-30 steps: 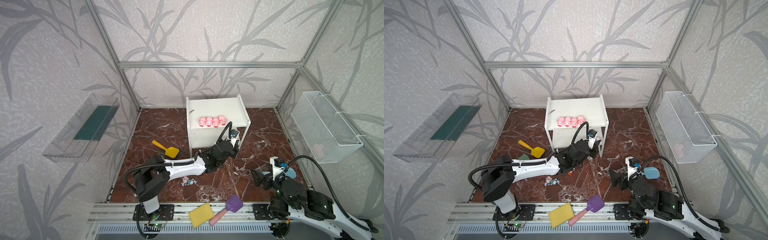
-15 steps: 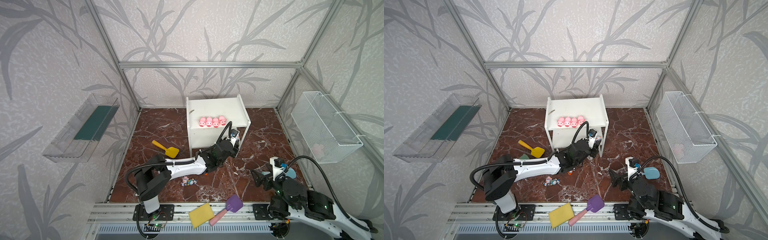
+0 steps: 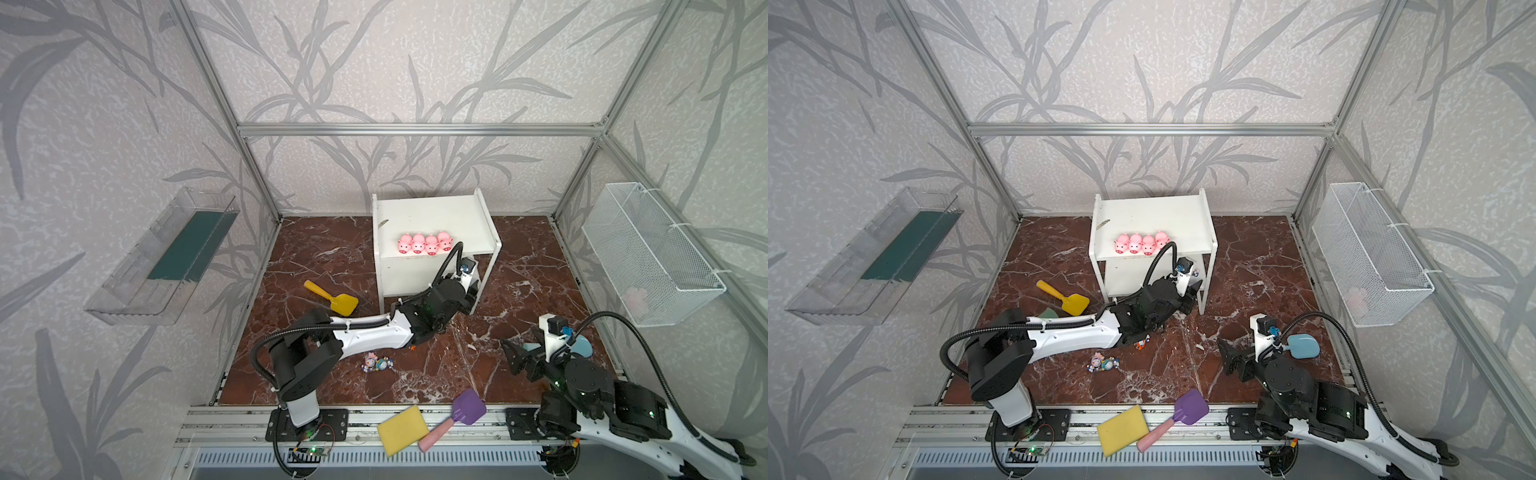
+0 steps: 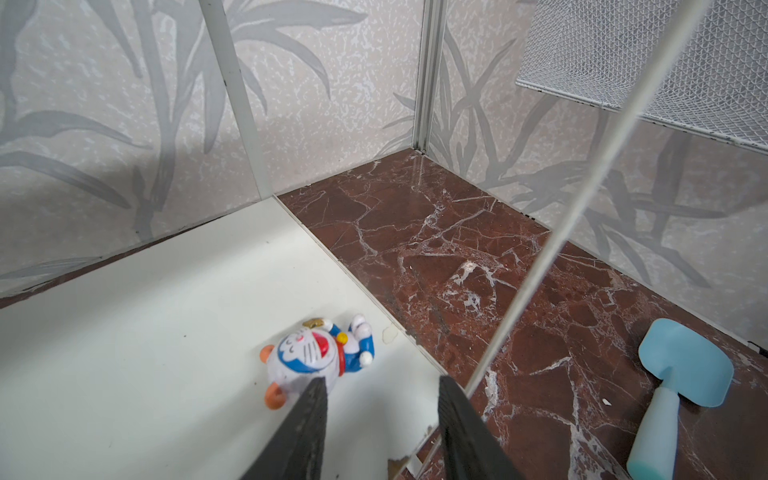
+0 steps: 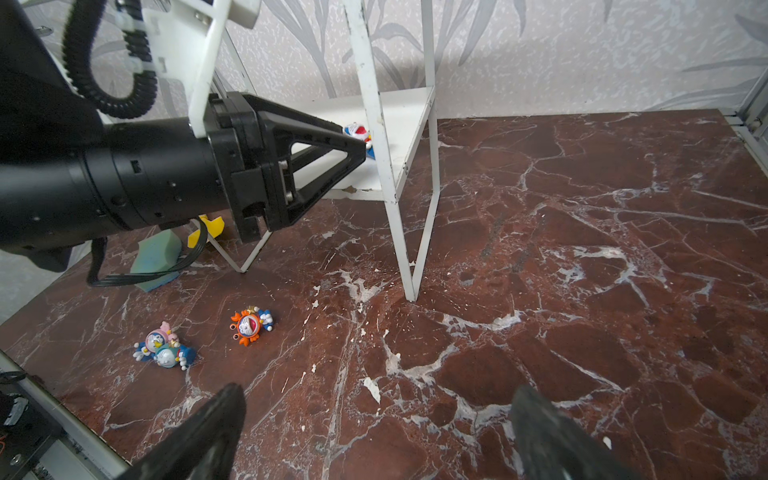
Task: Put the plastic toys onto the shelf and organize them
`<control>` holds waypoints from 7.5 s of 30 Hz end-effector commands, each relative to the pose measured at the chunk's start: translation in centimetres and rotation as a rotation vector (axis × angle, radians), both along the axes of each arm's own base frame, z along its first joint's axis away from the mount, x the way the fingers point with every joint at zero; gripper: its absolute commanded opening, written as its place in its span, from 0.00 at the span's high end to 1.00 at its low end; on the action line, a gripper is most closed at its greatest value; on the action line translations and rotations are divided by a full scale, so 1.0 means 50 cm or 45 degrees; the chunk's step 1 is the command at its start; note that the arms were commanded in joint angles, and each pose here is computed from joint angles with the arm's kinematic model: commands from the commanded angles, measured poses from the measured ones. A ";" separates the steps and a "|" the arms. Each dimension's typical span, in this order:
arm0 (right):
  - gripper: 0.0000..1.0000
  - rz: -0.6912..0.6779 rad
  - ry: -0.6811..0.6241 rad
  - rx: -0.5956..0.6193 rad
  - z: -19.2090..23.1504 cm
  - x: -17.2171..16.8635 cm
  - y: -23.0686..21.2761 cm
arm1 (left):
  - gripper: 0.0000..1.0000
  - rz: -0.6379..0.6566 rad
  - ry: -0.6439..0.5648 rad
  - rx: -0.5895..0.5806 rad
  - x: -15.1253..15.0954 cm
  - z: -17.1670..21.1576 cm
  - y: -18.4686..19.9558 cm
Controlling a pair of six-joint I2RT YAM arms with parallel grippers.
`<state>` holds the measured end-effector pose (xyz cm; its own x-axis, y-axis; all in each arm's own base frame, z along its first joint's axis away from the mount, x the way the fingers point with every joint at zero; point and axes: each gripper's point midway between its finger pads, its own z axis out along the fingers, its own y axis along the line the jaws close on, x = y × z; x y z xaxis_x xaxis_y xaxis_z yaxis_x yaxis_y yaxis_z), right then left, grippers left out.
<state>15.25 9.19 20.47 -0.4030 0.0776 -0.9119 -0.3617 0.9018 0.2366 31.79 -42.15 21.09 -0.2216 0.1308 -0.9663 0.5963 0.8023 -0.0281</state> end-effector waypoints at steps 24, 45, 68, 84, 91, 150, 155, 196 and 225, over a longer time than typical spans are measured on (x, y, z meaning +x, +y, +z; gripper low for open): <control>0.01 0.031 -0.004 -0.012 -0.002 0.002 0.018 | 0.20 0.282 -0.003 -0.051 0.053 -0.012 0.013; 0.01 0.043 -0.005 -0.001 -0.003 -0.001 0.017 | 0.22 0.506 -0.001 -0.047 0.117 -0.046 0.020; 0.01 0.052 -0.017 0.008 -0.002 -0.003 0.017 | 0.73 0.362 -0.055 -0.067 0.060 -0.004 0.031; 0.01 0.094 0.010 0.002 -0.013 -0.001 0.048 | 0.76 -0.065 -0.073 -0.085 -0.147 0.028 0.060; 0.01 0.188 0.099 0.162 0.005 -0.014 0.103 | 0.74 -0.320 -0.085 -0.073 -0.271 0.000 0.084; 0.44 1.151 0.860 0.887 0.004 -0.145 0.395 | 0.69 -0.713 -0.325 -0.127 -0.444 0.034 0.211; 0.52 1.179 0.869 0.907 0.007 -0.146 0.406 | 0.69 -0.716 -0.326 -0.137 -0.445 0.036 0.210; 0.82 0.949 0.093 0.041 -0.043 -0.115 0.332 | 0.31 -0.664 0.579 -0.231 -0.428 -0.014 0.170; 0.81 0.767 -0.140 -0.180 -0.037 -0.088 0.320 | 0.82 -0.804 0.789 -0.139 -0.457 -0.077 0.112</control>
